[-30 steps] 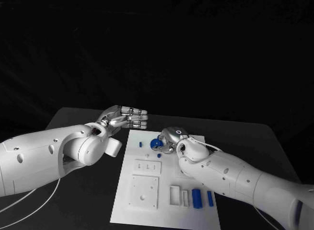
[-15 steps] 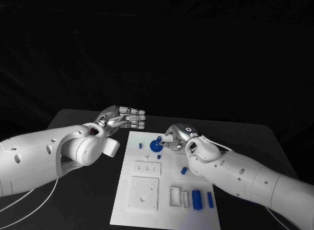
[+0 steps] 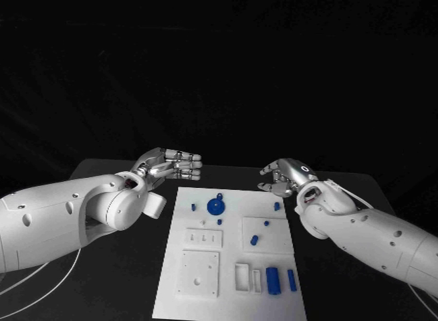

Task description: Assemble the parts on the task board

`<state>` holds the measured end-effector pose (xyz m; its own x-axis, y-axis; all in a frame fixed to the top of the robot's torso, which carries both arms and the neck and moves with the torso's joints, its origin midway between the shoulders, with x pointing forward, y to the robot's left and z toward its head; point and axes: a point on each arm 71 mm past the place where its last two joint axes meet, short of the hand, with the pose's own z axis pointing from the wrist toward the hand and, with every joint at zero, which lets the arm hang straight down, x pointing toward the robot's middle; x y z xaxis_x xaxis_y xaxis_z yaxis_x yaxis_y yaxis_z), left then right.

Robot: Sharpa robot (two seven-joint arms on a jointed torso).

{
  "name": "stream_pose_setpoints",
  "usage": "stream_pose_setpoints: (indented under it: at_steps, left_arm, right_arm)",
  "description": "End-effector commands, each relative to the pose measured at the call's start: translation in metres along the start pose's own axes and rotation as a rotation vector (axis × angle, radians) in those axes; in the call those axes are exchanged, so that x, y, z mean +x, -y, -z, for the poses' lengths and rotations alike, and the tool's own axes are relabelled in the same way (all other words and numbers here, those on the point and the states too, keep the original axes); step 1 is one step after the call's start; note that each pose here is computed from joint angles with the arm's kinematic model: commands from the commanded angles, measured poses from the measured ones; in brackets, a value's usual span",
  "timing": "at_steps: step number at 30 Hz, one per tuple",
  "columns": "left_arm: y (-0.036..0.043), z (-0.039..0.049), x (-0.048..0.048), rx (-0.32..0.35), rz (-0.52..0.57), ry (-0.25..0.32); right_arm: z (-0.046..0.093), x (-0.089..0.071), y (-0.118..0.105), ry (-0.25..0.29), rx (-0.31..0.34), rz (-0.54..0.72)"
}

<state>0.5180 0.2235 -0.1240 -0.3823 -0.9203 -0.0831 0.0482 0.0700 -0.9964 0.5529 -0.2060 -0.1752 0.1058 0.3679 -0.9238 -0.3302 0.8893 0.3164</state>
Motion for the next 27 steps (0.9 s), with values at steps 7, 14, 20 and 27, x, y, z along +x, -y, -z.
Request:
stream_pose_setpoints:
  at_steps: [7,14,20,27]
  left_arm:
    - [0.001,0.0003,-0.0014,0.012,0.003,-0.015]
    - [-0.0003,-0.0003,-0.002,0.011,0.002,-0.018]
    - [-0.0019,-0.001,-0.0026,0.009,0.002,-0.018]
    - [-0.0033,-0.0024,-0.0019,0.008,0.003,-0.02]
  right_arm:
    - [0.017,0.001,0.05,-0.118,-0.038,-0.142]
    - [0.025,0.012,0.072,-0.16,-0.009,-0.149]
    - [0.028,0.023,0.082,-0.173,0.019,-0.14]
    - [0.029,0.036,0.089,-0.18,0.051,-0.138]
